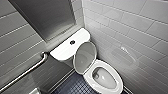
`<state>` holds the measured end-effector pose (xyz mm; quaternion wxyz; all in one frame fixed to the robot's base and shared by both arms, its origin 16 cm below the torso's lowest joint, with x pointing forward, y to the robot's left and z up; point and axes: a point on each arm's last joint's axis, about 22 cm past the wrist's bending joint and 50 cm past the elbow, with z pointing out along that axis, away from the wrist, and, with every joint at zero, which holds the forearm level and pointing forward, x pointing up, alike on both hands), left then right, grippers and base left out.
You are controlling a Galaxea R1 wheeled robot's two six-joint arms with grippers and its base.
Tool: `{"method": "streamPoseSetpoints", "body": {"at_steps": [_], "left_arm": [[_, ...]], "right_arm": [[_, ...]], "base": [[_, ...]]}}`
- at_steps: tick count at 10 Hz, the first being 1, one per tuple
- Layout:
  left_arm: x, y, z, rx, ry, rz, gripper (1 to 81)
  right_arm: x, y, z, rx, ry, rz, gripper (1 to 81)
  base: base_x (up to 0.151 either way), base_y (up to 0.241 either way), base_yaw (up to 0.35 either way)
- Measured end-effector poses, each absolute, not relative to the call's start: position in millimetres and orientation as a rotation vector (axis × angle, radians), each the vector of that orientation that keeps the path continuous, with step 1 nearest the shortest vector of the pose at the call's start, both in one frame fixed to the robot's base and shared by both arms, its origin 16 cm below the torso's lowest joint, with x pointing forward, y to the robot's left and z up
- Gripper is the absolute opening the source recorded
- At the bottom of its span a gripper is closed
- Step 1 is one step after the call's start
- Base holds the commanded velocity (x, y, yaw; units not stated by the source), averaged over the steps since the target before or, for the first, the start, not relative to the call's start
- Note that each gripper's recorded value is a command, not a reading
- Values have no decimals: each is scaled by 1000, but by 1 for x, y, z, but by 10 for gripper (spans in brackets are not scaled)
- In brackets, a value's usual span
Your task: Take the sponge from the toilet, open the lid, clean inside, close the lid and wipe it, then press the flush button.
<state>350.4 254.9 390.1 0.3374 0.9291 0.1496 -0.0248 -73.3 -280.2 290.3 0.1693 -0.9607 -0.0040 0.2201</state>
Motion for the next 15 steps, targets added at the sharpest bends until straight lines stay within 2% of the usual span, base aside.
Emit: {"method": "streamPoseSetpoints", "body": {"at_steps": [3, 5, 7, 11, 15], "left_arm": [[380, 264, 388, 2422, 445, -40, 811], [408, 275, 385, 2427, 501, -35, 811], [464, 289, 395, 2421, 538, 43, 811], [520, 303, 413, 2388, 617, 102, 811], [560, 311, 427, 2318, 776, 150, 811]], "right_arm": [[-82, -297, 290, -2819, -32, 634, 10], [-92, -286, 298, -2792, -34, 662, 10], [-93, -273, 304, -2758, 0, 668, 10], [-98, -283, 311, -2763, 26, 698, 10], [-101, -284, 313, -2763, 26, 696, 10]], "base": [[0, 0, 0], [0, 0, 0], [0, 0, 0], [0, 0, 0], [0, 0, 0]]}}
